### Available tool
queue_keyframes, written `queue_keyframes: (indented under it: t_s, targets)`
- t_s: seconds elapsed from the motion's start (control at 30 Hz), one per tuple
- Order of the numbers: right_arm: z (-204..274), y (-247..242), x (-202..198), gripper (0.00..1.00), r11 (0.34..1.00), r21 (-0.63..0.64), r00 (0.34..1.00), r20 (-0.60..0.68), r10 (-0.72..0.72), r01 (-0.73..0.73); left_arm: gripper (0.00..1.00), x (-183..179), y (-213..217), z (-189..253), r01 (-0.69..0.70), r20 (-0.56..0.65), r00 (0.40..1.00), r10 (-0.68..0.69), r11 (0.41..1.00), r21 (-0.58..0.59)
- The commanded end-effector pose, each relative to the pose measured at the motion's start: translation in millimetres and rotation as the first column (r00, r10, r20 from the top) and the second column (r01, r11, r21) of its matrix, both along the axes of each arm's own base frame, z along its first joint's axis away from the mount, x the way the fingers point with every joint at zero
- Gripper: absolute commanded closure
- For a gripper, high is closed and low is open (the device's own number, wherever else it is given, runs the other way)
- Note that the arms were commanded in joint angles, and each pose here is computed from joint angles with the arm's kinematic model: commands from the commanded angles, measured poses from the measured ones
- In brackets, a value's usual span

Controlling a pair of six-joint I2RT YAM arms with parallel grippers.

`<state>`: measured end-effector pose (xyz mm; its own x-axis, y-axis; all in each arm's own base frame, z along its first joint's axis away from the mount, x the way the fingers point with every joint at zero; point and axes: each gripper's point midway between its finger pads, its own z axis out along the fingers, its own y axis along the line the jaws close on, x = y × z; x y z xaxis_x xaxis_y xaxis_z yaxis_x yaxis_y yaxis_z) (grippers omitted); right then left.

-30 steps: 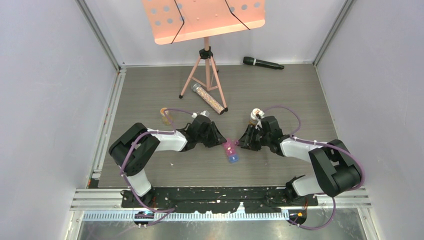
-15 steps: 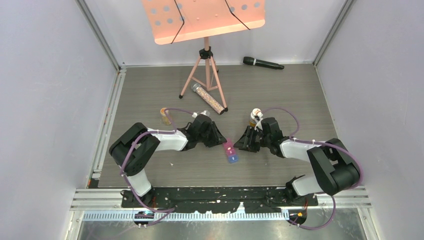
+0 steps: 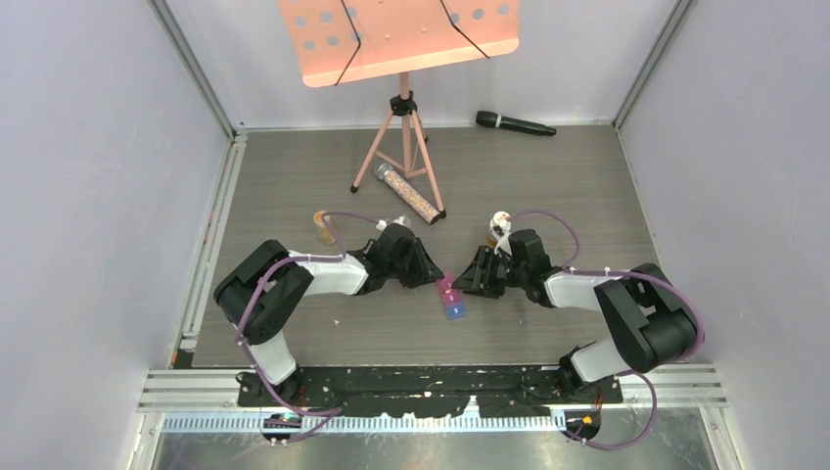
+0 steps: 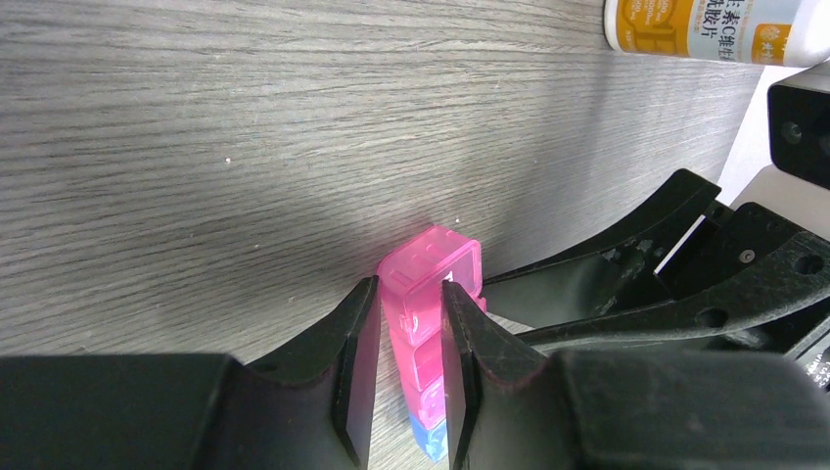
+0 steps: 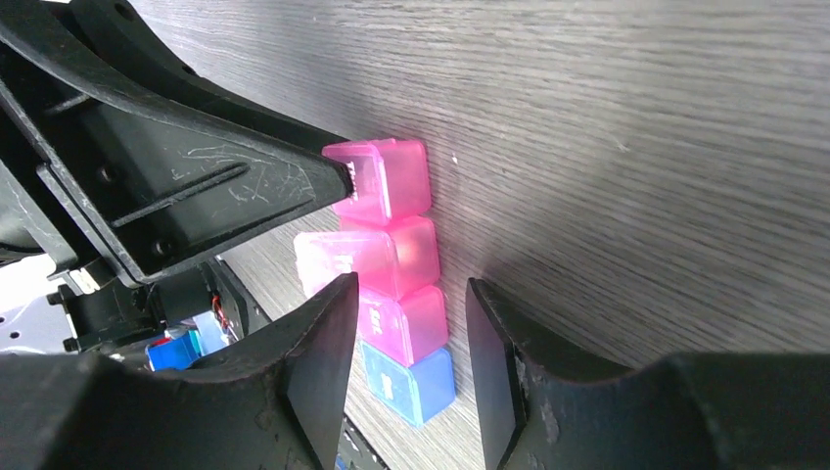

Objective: Sort the pills into containers

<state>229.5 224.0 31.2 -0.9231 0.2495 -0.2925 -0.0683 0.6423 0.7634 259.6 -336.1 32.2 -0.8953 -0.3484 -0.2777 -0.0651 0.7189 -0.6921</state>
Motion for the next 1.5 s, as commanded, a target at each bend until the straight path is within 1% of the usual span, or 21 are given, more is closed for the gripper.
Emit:
queue_keyframes:
  t_s: [0.0, 0.23, 0.33, 0.4, 0.57, 0.7, 0.83, 0.97, 1.07, 1.13, 1.17, 1.37, 1.47]
  targets:
    - [-0.8, 10.6, 0.2, 0.48, 0.998, -0.026, 0.998, 0.015, 0.059, -0.058, 0.80, -20.6, 24.3, -40.9, 0.002, -0.086, 0.996, 0.011, 0.989, 0.149]
    - [-8.9, 13.7, 4.2, 0.49, 0.989, -0.138, 0.998, 0.015, 0.056, -0.053, 0.80, -19.6, 23.4, -38.6, 0.005, -0.071, 0.997, 0.005, 0.990, 0.139]
    - [-17.2, 8.0, 3.6, 0.51, 0.978, -0.206, 0.999, 0.002, 0.040, -0.038, 0.80, -19.9, 22.2, -38.0, 0.009, -0.070, 0.998, 0.000, 0.991, 0.131]
    - [-20.3, 5.7, 3.2, 0.54, 0.972, -0.232, 0.999, 0.001, 0.035, -0.033, 0.80, -19.9, 21.5, -36.9, 0.010, -0.068, 0.998, -0.002, 0.992, 0.126]
    - [-32.6, 0.5, 0.4, 0.56, 0.960, -0.279, 0.999, -0.019, 0.027, -0.031, 0.79, -20.1, 20.0, -35.3, 0.015, -0.066, 0.998, -0.008, 0.993, 0.117]
    - [-41.2, -5.5, -1.8, 0.59, 0.948, -0.317, 0.999, -0.035, 0.010, -0.021, 0.74, -20.2, 20.6, -30.5, 0.016, -0.046, 0.999, -0.011, 0.994, 0.104]
    - [-42.4, -5.8, -3.4, 0.65, 0.951, -0.309, 0.999, -0.038, -0.003, -0.008, 0.66, -15.1, 21.4, -15.5, 0.019, 0.012, 1.000, -0.020, 0.995, 0.097]
    - [-39.7, -3.7, -3.5, 0.69, 0.958, -0.288, 0.999, -0.036, -0.013, 0.002, 0.62, -9.2, 21.4, 1.2, 0.024, 0.075, 0.997, -0.030, 0.996, 0.091]
    - [-39.6, -2.8, -3.9, 0.71, 0.959, -0.282, 0.999, -0.045, -0.020, 0.007, 0.63, -6.7, 15.8, 14.1, 0.060, 0.143, 0.987, -0.067, 0.997, 0.054]
    - [-41.0, -2.5, -4.3, 0.72, 0.959, -0.282, 0.998, -0.058, -0.025, 0.007, 0.64, -6.9, 15.7, 15.2, 0.079, 0.182, 0.980, -0.085, 0.996, 0.043]
    - [-42.3, -2.1, -4.9, 0.72, 0.959, -0.282, 0.997, -0.067, -0.027, 0.008, 0.66, -8.2, 15.6, 14.2, 0.090, 0.195, 0.976, -0.095, 0.995, 0.034]
    - [-43.7, -0.9, -5.2, 0.73, 0.962, -0.274, 0.997, -0.072, -0.028, 0.007, 0.66, -15.0, 5.5, 15.8, 0.136, 0.224, 0.967, -0.120, 0.989, -0.059]
    - [-43.3, 0.1, -4.3, 0.73, 0.963, -0.271, 0.997, -0.072, -0.028, 0.008, 0.66, -15.6, 4.7, 17.3, 0.142, 0.233, 0.965, -0.123, 0.987, -0.069]
